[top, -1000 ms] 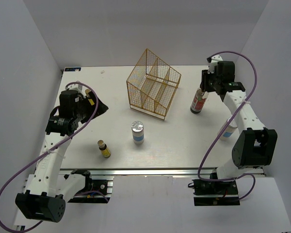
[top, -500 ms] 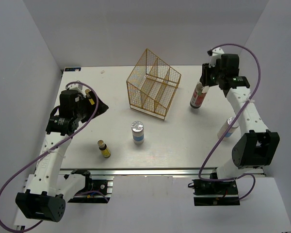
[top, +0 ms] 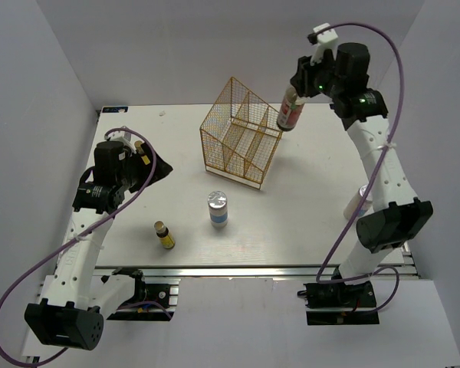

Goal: Organize the condiment bottles

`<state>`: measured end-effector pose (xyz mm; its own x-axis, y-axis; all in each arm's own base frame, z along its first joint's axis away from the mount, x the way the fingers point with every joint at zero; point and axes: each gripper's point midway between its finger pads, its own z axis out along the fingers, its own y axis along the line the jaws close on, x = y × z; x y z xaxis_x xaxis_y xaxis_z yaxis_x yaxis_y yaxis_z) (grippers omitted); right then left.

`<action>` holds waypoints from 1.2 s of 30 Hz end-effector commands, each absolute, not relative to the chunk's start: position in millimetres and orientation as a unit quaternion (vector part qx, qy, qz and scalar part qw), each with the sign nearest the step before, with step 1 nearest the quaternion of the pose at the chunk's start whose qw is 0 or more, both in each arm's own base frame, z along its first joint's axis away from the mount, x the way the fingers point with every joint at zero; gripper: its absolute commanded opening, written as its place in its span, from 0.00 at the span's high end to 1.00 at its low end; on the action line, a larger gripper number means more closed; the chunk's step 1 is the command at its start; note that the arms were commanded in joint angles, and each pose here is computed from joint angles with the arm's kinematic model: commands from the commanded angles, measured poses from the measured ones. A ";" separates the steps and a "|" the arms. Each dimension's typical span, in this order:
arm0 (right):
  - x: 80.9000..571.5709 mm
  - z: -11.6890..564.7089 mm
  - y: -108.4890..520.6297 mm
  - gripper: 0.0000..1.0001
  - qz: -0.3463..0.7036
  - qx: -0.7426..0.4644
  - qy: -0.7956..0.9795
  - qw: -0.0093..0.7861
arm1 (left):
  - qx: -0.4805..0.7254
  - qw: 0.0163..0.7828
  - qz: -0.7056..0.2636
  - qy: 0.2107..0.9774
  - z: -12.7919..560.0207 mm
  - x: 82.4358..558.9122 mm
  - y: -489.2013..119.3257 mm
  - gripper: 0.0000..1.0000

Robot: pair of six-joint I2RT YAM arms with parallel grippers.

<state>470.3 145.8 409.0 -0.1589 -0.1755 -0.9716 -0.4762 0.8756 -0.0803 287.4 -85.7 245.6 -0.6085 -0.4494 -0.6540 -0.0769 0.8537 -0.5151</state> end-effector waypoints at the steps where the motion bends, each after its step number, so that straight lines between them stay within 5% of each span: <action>1: 466.5 488.6 192.4 1.00 0.151 -0.252 0.653 0.698 | -0.140 0.428 -0.233 0.862 253.3 291.3 -88.3 0.10; 20: 452.7 562.1 299.8 1.00 0.193 -0.276 0.527 0.780 | -0.146 0.437 -0.230 0.857 255.1 286.4 -85.1 0.09; 36: 466.8 562.9 336.5 1.00 0.215 -0.266 0.492 0.801 | -0.143 0.437 -0.232 0.857 252.2 291.0 -86.6 0.09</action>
<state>489.9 351.8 449.1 0.1454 -0.0899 -0.9853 -0.6710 0.7229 -0.1650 289.0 -86.3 249.2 -0.5943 -0.4480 -0.6680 -0.0605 0.8531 -0.5183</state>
